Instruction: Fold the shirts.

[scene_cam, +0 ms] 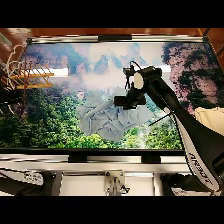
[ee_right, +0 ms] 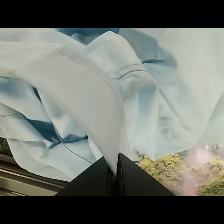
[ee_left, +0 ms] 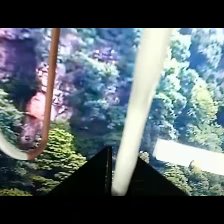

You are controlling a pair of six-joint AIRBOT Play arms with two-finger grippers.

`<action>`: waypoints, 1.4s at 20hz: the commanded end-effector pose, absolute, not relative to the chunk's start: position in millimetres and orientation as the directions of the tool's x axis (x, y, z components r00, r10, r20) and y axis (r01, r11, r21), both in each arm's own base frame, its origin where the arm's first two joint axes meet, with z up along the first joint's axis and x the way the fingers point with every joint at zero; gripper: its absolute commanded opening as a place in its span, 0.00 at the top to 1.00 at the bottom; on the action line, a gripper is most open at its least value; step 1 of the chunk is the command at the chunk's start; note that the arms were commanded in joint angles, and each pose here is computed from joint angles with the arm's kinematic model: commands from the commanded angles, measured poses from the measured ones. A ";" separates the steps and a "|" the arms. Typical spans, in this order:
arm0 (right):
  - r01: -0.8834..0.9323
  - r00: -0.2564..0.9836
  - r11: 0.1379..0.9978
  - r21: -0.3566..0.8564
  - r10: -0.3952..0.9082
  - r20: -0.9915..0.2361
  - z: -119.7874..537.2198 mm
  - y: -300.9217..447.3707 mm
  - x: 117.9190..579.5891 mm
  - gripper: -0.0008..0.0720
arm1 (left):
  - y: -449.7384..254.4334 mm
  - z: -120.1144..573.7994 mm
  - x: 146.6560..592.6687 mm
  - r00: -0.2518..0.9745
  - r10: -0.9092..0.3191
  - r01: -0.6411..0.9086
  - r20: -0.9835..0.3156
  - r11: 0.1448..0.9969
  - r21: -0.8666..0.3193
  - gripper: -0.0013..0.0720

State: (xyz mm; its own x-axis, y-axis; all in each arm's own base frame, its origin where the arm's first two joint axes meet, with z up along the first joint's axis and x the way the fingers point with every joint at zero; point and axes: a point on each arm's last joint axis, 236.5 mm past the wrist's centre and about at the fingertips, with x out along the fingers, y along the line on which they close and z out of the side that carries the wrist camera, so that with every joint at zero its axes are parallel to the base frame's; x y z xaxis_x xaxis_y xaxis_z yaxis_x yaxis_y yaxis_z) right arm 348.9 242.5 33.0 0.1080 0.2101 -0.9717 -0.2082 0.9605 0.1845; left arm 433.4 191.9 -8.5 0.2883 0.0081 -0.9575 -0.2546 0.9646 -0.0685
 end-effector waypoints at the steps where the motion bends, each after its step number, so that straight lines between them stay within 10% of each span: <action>1: -0.217 0.148 0.969 0.114 0.148 -0.978 42.3 226.2 356.3 0.90 | 197.3 52.7 450.3 0.429 0.079 -0.308 -0.900 0.949 -0.063 0.91; 8: -0.200 0.314 0.978 -0.062 0.004 -0.949 91.2 188.7 389.7 0.90 | 45.7 197.9 451.2 0.676 -0.037 -0.015 -0.736 0.998 -0.064 0.91; 15: -0.094 0.276 0.995 -0.012 0.014 -0.961 92.6 150.2 400.7 0.90 | -120.0 130.1 306.9 0.468 -0.201 0.419 -0.861 0.908 0.015 0.91; 21: -0.027 0.275 1.000 -0.011 -0.003 -0.961 92.6 118.2 411.4 0.90 | -147.2 79.1 178.8 0.232 -0.213 0.749 -0.949 0.661 0.034 0.91; 28: -0.027 0.264 0.999 -0.029 -0.021 -0.964 92.7 110.0 409.9 0.90 | -133.3 68.6 140.2 0.147 -0.118 0.858 -0.982 0.510 0.068 0.91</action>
State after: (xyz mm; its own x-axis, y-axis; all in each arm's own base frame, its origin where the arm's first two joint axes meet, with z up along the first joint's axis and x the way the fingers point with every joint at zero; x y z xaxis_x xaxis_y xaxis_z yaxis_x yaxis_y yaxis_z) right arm 412.1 113.5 92.4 0.2744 -0.0133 -0.9615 -0.0276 0.9994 -0.0217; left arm 154.3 -147.5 77.2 0.1826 -0.1852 -0.9656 0.8218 0.5678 0.0466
